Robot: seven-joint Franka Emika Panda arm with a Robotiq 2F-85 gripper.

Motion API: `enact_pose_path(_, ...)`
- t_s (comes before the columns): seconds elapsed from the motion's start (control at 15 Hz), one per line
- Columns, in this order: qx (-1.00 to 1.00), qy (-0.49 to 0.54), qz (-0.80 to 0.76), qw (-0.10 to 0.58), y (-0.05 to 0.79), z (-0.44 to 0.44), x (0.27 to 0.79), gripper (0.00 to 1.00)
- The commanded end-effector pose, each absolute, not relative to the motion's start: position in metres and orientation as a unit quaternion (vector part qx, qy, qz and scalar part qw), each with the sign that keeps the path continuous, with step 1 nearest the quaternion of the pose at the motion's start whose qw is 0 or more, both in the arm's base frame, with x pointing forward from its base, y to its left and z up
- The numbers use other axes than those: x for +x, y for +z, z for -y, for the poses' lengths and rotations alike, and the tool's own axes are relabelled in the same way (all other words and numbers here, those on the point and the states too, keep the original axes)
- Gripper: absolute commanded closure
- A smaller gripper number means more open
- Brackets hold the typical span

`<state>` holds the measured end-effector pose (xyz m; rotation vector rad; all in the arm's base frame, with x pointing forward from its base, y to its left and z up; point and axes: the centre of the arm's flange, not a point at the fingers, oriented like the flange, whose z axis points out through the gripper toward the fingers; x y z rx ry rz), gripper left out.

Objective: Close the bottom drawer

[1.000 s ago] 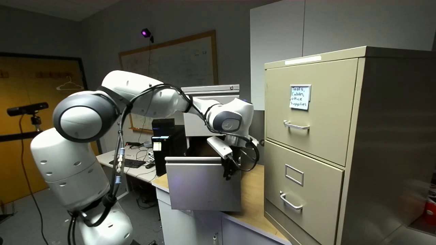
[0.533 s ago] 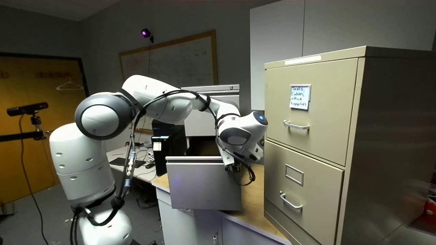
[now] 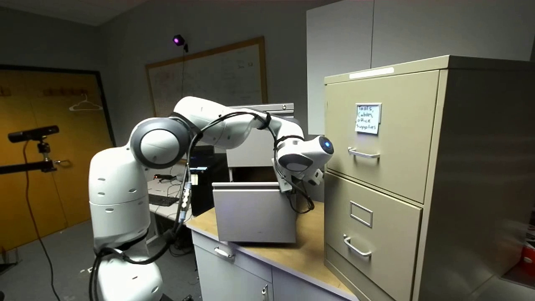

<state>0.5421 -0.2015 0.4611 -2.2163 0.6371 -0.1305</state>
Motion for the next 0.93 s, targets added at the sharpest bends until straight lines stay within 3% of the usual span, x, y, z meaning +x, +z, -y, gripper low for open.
enact_pose_path(0.0, -0.865, -0.083, -0.222, 0.442, 0.509, 0.185, 0.611, 1.00)
enact_pose_path(0.33, -0.854, -0.091, -0.208, 0.468, 0.512, 0.160, 0.657, 1.00)
enact_pose_path(0.67, -0.834, -0.135, -0.171, 0.507, 0.592, 0.124, 0.695, 1.00)
enact_pose_path(0.87, -0.854, -0.121, -0.179, 0.474, 0.638, 0.102, 0.716, 1.00)
